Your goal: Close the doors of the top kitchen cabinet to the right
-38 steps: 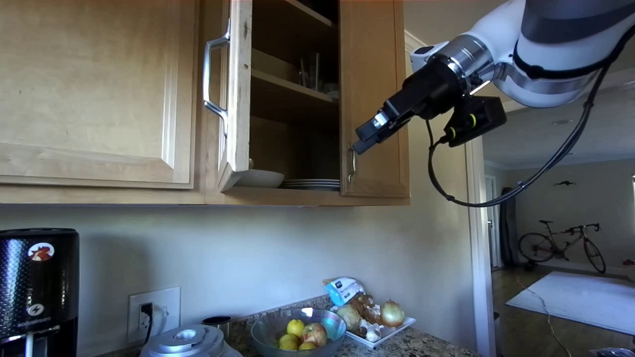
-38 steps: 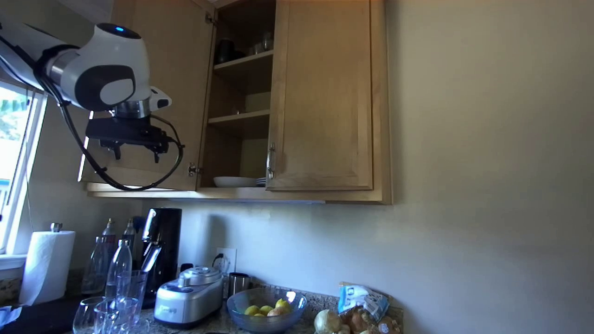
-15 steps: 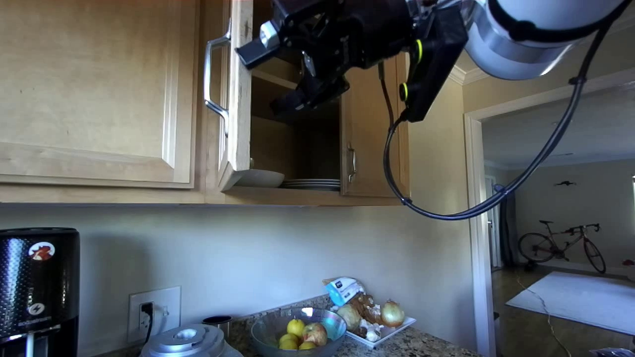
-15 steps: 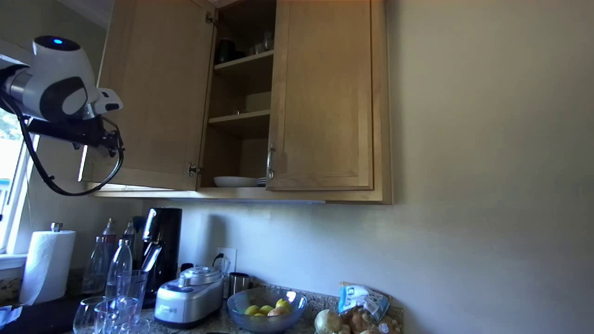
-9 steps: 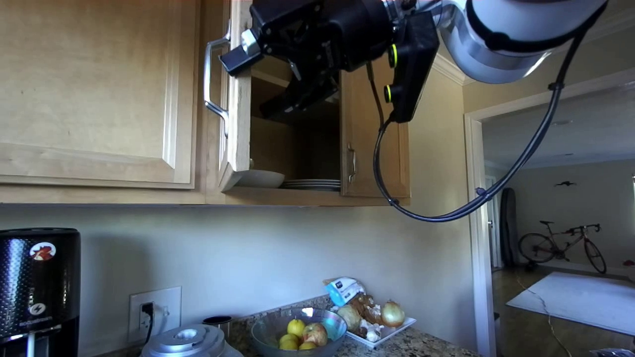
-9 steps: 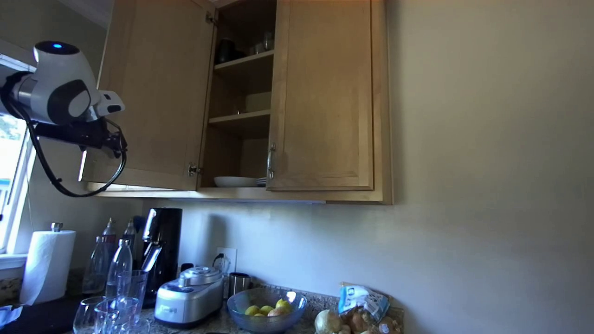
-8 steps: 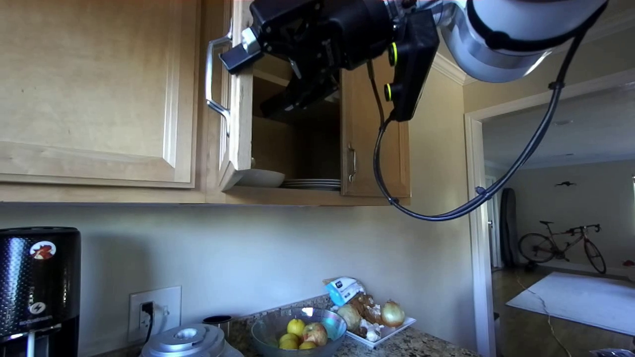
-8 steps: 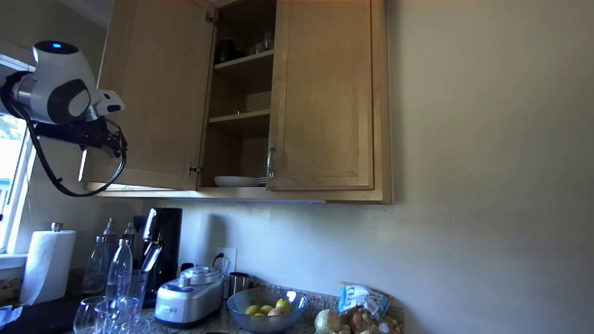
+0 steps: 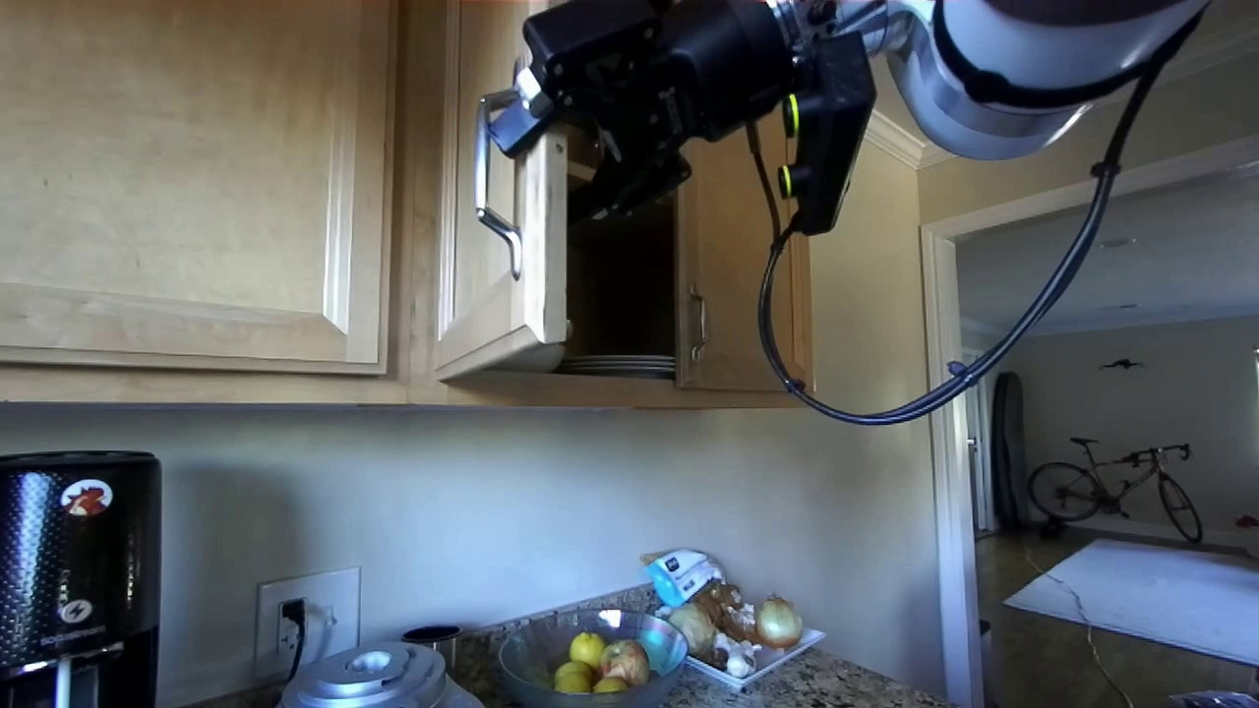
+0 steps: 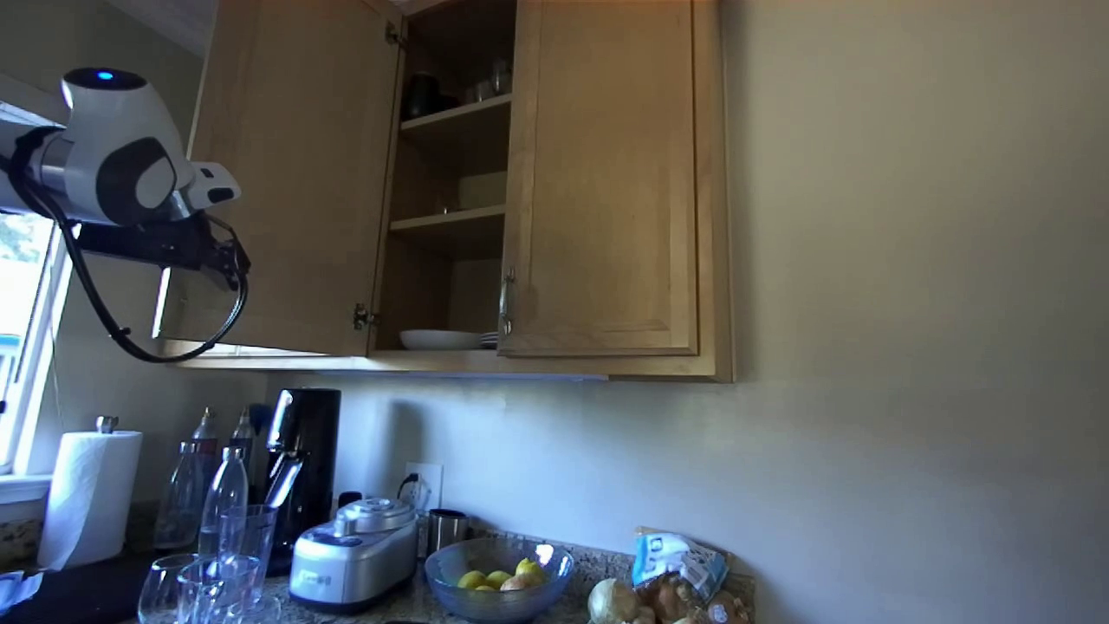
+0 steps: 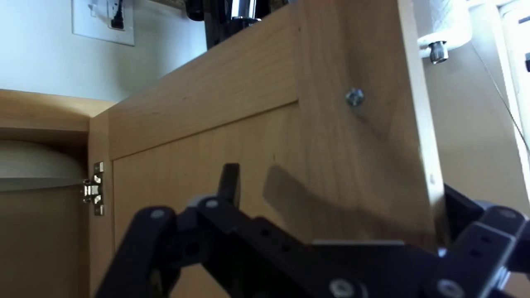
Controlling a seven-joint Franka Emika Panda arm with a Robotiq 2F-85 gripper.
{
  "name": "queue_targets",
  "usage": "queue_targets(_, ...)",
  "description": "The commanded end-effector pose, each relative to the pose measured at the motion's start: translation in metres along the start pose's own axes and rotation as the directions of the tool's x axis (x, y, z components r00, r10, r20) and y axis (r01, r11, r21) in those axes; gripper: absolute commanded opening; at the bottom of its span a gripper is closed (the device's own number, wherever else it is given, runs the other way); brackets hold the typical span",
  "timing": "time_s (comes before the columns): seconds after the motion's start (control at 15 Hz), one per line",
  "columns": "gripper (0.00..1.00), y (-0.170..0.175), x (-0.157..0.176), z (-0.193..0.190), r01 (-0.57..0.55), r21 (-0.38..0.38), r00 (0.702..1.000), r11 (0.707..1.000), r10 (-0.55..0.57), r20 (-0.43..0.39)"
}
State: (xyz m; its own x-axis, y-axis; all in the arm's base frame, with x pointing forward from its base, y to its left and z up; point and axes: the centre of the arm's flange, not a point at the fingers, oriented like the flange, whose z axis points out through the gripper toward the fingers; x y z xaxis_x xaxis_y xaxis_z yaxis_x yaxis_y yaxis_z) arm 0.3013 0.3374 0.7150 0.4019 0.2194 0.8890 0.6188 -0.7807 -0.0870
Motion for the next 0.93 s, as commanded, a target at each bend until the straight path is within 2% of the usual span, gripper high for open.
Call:
queue_targets(0.0,1.0,0.06,-0.002,-0.035,-0.071,-0.124,0.997,0.99,0.069,-0.015)
queue_targets(0.4,1.0,0.12,-0.018,-0.09,-0.152,-0.245,0.988,0.958,0.153,-0.016)
queue_targets(0.87,1.0,0.192,-0.03,-0.123,-0.263,-0.387,0.963,0.884,0.262,-0.056)
